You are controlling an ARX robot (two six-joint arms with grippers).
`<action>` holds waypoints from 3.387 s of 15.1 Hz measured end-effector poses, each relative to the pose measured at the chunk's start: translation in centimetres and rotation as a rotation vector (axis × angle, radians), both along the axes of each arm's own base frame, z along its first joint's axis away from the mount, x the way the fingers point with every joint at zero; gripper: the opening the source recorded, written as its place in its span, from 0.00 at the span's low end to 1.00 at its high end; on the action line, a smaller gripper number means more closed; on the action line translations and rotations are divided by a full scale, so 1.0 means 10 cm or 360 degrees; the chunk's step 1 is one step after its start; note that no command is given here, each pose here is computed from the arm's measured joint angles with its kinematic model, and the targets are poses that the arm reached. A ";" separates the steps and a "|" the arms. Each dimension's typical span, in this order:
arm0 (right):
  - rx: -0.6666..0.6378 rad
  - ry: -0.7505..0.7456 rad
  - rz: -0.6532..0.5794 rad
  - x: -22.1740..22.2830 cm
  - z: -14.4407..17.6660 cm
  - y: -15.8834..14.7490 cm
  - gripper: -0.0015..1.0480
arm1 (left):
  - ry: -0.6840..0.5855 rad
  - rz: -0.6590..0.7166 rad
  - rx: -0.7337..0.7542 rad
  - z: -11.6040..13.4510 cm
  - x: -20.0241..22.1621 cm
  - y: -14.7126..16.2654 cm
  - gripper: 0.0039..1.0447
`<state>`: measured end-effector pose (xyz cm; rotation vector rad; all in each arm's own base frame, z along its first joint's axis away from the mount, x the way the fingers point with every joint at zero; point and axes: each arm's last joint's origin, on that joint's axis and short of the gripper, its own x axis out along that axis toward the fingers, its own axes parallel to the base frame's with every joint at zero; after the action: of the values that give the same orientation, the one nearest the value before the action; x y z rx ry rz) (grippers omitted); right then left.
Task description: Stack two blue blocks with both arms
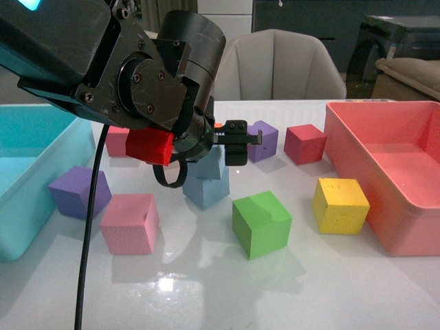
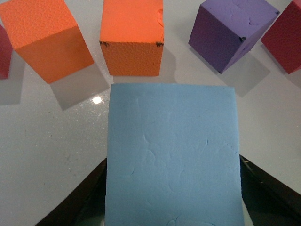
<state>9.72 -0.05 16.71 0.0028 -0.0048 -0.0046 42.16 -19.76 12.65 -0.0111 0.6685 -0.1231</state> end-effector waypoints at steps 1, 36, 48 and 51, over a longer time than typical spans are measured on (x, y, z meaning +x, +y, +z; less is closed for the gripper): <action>0.0000 0.0000 0.0000 0.00 0.00 0.00 0.94 | -0.0016 -0.0003 -0.0012 0.01 0.00 0.00 0.85; 0.0000 0.0000 0.0000 0.00 0.00 0.00 0.94 | -0.1053 0.0235 0.0007 0.38 -2.81 1.99 0.01; 0.0000 0.0000 0.0000 0.00 0.00 0.00 0.94 | -0.1079 0.0200 -0.0005 0.44 -3.07 1.97 0.01; 0.0000 0.0000 0.0000 0.00 0.00 0.00 0.94 | -0.1083 0.0200 -0.0006 0.44 -3.11 1.97 0.01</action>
<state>9.72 -0.05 16.71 0.0028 -0.0048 -0.0046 11.08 -0.02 17.00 -0.0139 -0.0128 -0.0020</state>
